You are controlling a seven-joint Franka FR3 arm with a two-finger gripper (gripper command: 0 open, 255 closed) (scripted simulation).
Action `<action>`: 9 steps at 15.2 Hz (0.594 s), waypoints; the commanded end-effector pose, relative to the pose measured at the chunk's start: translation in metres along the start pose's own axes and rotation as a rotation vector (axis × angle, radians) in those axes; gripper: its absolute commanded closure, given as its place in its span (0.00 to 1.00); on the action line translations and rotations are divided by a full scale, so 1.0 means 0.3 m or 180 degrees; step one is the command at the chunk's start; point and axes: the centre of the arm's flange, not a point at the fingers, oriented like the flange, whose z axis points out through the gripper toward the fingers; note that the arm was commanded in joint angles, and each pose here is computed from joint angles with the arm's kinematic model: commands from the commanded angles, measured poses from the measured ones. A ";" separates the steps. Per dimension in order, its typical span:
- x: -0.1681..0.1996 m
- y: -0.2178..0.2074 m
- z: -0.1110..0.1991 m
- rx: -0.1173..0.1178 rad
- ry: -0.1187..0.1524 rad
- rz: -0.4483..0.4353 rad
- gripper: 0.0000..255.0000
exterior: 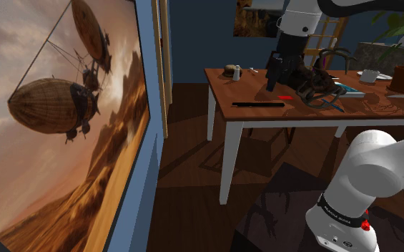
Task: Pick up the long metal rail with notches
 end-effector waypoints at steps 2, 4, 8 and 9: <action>0.008 0.042 0.020 0.0024 0.0002 -0.0099 0.00; 0.028 0.125 0.062 0.0071 0.0007 -0.0297 0.00; 0.082 0.284 0.148 0.0165 0.0015 -0.0692 0.00; 0.099 0.322 0.170 0.0189 0.0018 -0.0791 0.00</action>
